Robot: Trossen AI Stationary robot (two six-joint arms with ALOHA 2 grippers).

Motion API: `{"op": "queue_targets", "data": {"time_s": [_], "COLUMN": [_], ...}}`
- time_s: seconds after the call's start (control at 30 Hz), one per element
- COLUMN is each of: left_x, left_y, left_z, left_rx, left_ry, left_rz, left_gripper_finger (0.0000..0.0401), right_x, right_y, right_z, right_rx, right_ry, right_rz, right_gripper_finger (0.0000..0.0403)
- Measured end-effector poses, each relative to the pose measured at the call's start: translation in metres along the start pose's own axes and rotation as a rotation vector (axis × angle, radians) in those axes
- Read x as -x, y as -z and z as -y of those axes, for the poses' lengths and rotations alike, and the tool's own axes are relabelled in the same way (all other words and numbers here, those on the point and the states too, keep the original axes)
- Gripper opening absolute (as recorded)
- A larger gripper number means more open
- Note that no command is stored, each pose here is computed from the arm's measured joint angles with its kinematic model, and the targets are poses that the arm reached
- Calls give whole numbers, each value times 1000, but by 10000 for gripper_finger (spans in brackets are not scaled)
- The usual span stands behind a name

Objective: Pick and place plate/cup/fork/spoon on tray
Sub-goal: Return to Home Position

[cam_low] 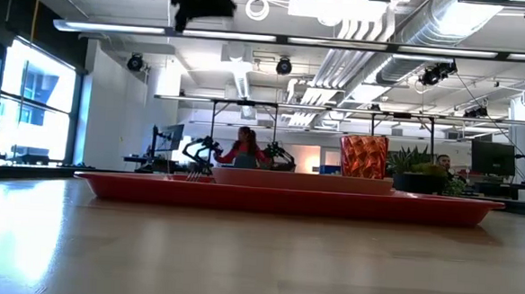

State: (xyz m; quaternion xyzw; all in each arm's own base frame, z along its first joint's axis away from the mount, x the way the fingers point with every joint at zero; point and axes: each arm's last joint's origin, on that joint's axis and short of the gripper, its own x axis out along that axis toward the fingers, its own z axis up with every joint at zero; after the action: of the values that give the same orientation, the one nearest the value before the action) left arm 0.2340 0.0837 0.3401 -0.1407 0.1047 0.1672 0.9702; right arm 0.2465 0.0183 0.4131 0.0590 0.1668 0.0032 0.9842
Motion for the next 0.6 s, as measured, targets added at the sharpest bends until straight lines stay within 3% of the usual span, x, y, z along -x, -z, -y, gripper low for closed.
{"op": "queue_targets", "data": {"time_s": [0.1,0.27,0.4,0.5,0.6], "left_x": [26,76,102,108,109], "left_y": [-15,-28,-5,23,48], "left_z": [10,21,17,13,11], "left_rx": [-127,-208,-193,-114,-64], "left_ry": [99,165,190,235,303], "left_rz": [108,277,316,373,469], "left_gripper_finger": [55,17,4,6,1], "right_x": [-2,6,17,22,17], "right_y": [-7,-2,-2,4,28], "right_z": [5,12,9,5,5], "right_rx": [8,-15,-10,17,26], "right_ry": [-140,-154,-168,-231,-343], "right_rz": [50,-14,-7,88,214], "right_gripper_finger": [0,0,0,0,0]}}
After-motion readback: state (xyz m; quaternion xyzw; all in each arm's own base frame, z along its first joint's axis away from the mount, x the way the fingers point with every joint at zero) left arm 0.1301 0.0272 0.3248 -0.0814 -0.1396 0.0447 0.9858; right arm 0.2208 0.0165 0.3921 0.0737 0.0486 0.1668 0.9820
